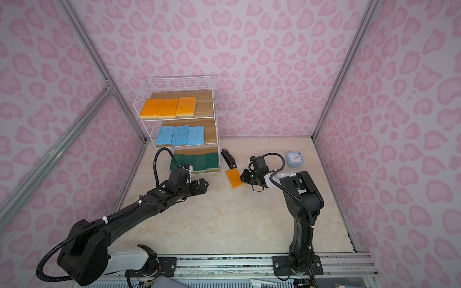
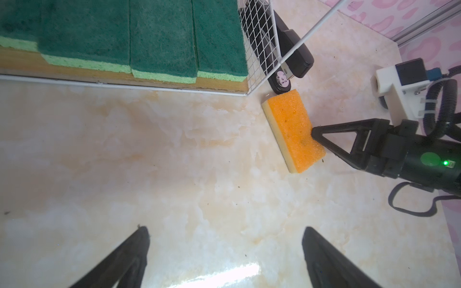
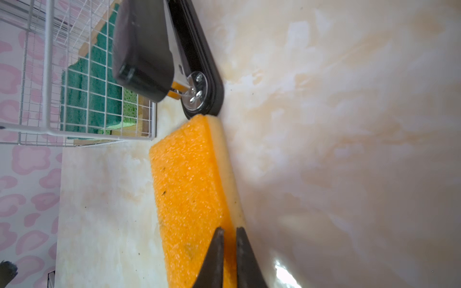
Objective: Place and organize the cleaning sponges onto the shelf
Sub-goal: 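Grasp the last orange sponge on the floor with the right gripper, then lift the sponge with the right gripper toward the left gripper while the left approaches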
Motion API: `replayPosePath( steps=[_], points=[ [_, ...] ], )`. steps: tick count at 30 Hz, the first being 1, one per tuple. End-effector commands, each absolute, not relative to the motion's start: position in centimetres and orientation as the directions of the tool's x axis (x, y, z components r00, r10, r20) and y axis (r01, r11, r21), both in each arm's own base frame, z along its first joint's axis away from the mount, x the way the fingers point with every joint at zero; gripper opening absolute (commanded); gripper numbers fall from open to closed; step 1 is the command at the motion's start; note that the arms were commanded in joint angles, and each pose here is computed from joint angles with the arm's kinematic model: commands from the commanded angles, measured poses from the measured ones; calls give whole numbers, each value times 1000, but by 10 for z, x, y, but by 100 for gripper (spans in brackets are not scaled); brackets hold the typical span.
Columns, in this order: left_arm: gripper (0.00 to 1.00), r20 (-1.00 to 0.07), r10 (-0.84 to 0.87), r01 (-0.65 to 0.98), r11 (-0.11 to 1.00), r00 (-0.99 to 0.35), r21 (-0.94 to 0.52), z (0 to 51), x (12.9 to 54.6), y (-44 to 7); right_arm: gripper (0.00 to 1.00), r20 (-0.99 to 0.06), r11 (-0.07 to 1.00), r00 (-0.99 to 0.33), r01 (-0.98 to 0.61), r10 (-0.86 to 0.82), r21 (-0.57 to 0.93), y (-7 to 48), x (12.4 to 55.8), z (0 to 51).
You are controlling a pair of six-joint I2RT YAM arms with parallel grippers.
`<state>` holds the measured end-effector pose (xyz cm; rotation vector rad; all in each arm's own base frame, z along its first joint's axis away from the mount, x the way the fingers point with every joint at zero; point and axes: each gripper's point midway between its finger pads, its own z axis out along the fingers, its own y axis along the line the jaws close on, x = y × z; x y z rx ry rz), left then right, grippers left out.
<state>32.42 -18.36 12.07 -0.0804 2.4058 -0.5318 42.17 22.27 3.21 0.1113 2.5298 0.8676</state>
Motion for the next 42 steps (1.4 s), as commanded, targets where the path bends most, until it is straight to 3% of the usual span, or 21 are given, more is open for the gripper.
replayPosePath(
  steps=[1, 11, 20, 32, 38, 42],
  points=[
    [97, -655, -176, 139, 906, -735, -400, 138, 344, -196, 3, -403, 799, -884, -59, 238, 599, 219, 421, 34],
    [97, -701, -132, 199, 908, -700, -369, 133, 408, -228, 0, -450, 800, -852, -65, 266, 596, 198, 404, 72],
    [97, -706, -121, 193, 918, -698, -348, 117, 414, -227, 0, -507, 786, -806, -86, 306, 612, 179, 392, 111],
    [100, -777, -146, 316, 856, -612, -410, 190, 352, -241, 0, -699, 801, -647, -223, 304, 555, 171, 363, 238],
    [85, -775, -257, 406, 733, -578, -546, 250, 308, -243, 0, -756, 790, -596, -312, 270, 528, 195, 346, 287],
    [84, -766, -303, 478, 637, -567, -605, 288, 287, -247, 0, -762, 767, -600, -362, 243, 530, 219, 340, 299]
  ],
)
